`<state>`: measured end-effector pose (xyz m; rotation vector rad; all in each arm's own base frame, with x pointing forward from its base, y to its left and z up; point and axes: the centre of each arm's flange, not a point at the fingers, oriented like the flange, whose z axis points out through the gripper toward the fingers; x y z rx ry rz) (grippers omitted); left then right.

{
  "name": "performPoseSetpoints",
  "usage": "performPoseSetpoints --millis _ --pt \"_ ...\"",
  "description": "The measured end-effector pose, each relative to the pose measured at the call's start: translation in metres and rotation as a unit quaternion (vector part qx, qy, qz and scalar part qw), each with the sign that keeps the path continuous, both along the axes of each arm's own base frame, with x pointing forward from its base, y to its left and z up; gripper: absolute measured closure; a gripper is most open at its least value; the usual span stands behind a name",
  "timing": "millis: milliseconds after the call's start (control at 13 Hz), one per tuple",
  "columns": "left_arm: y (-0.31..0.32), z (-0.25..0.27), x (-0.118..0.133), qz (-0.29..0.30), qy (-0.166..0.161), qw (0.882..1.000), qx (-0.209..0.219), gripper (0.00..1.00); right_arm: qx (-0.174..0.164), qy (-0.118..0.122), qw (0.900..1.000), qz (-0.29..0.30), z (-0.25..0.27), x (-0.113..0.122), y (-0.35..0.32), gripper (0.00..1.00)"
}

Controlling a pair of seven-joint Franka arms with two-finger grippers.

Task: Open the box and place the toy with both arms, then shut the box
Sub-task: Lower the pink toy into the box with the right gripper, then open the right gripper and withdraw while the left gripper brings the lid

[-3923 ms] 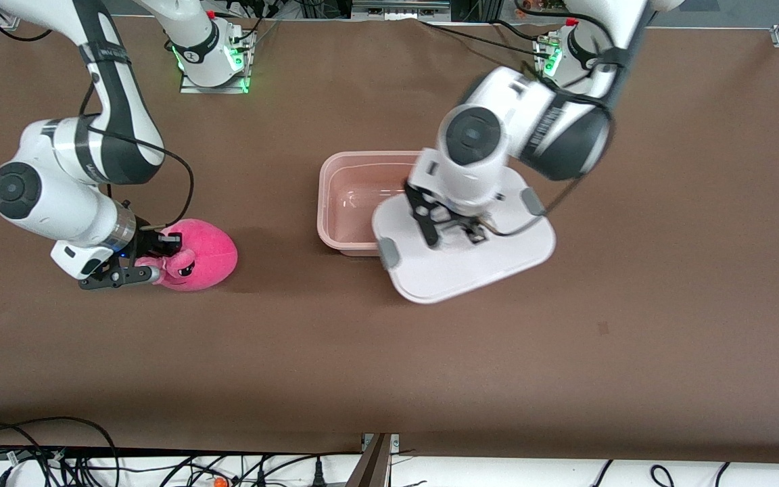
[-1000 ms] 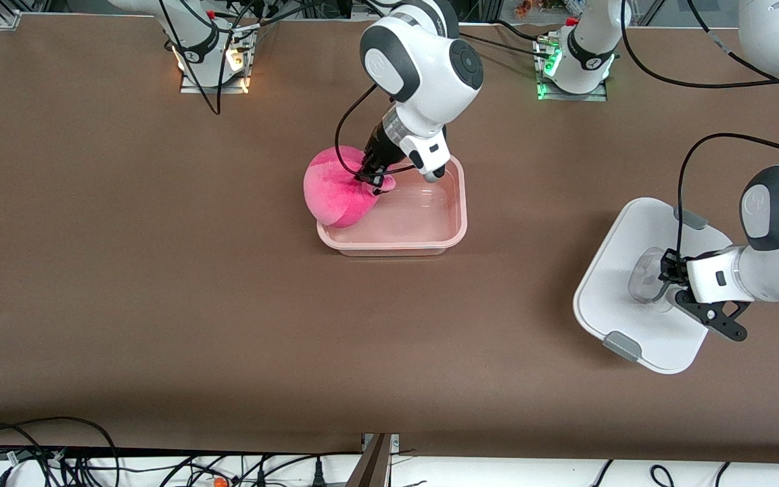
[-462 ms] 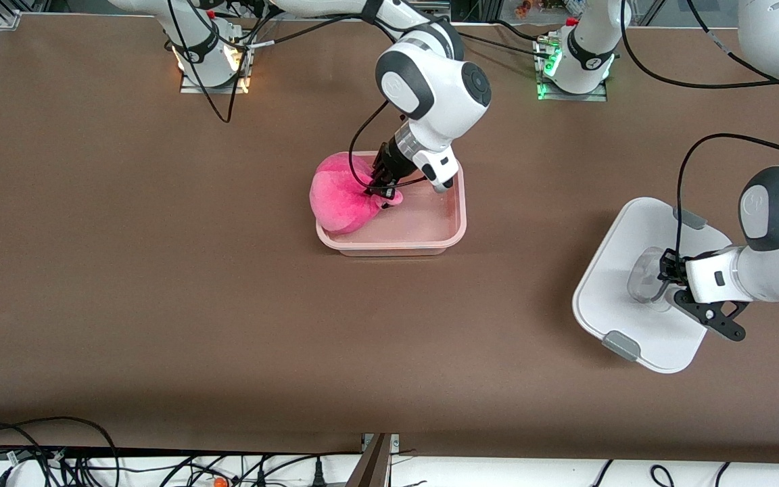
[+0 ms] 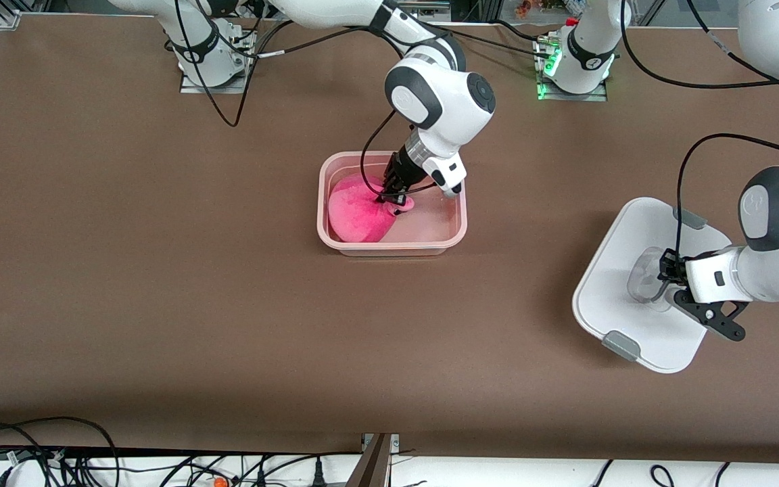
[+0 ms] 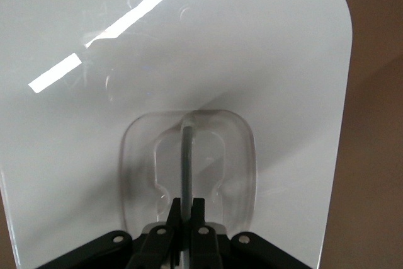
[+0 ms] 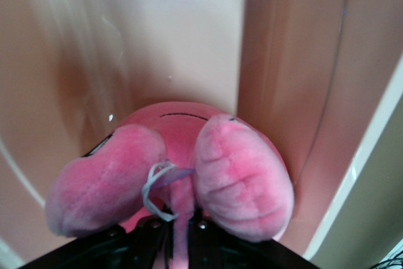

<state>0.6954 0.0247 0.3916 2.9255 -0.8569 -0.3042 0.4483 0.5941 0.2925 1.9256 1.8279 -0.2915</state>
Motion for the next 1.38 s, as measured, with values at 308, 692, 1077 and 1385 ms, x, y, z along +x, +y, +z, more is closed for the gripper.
performPoseSetpoints --millis 308,692,1077,1385 --pt "0.000 0.000 0.000 0.000 0.000 1.000 0.000 0.93 0.005 -0.015 1.000 -0.010 0.003 0.002 0.002 0.42" --pt "0.000 -0.002 0.000 0.000 0.001 1.000 0.000 0.93 0.054 -0.075 0.995 -0.024 0.108 0.018 -0.006 0.00" --pt "-0.042 0.002 0.000 -0.031 0.001 0.999 -0.017 0.93 0.084 -0.105 0.986 -0.098 0.265 0.031 -0.086 0.00" --pt "-0.180 0.027 -0.019 -0.127 0.000 0.990 -0.063 0.93 0.129 -0.082 0.969 -0.194 0.293 0.093 -0.174 0.00"
